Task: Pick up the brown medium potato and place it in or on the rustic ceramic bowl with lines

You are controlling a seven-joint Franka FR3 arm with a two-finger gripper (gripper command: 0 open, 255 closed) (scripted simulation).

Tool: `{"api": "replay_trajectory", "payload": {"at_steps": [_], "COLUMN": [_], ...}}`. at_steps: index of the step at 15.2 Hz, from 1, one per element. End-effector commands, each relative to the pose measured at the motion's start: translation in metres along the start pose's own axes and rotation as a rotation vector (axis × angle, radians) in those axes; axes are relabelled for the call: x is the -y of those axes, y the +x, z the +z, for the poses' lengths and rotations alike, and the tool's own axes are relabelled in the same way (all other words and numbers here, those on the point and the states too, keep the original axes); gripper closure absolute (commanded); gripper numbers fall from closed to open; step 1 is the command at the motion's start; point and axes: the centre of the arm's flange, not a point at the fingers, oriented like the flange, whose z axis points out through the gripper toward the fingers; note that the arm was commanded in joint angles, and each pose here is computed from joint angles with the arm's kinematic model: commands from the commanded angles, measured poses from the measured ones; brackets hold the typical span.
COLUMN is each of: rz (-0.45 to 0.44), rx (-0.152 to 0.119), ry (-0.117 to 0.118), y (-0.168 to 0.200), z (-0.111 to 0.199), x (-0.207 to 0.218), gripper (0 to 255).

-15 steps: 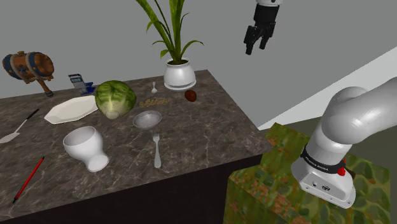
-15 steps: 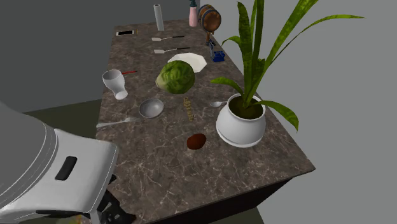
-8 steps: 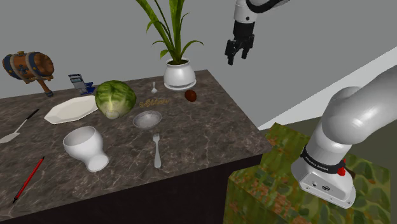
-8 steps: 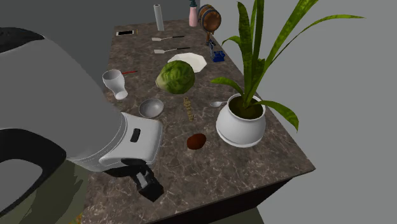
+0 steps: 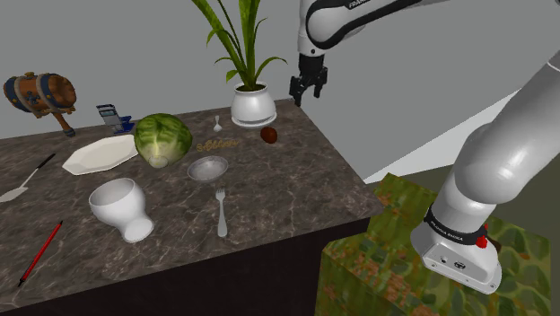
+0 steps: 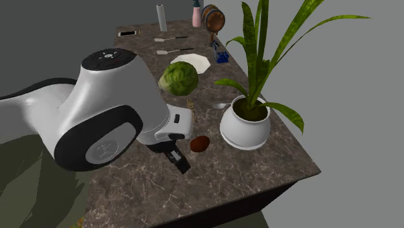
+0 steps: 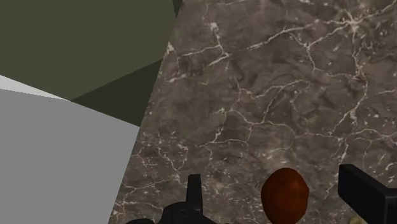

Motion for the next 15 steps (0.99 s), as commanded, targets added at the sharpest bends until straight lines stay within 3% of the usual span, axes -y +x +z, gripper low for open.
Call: {"api": "replay_trajectory", "payload": {"at_steps": [1,15], "rz": [-0.002,-0.017], "rx": [0.002,0.018], "ry": [-0.003,-0.024], "y": [0.015,0.138], "z": [0.018,0.143], "x": [0.009,0.076], "gripper": [0,0]}}
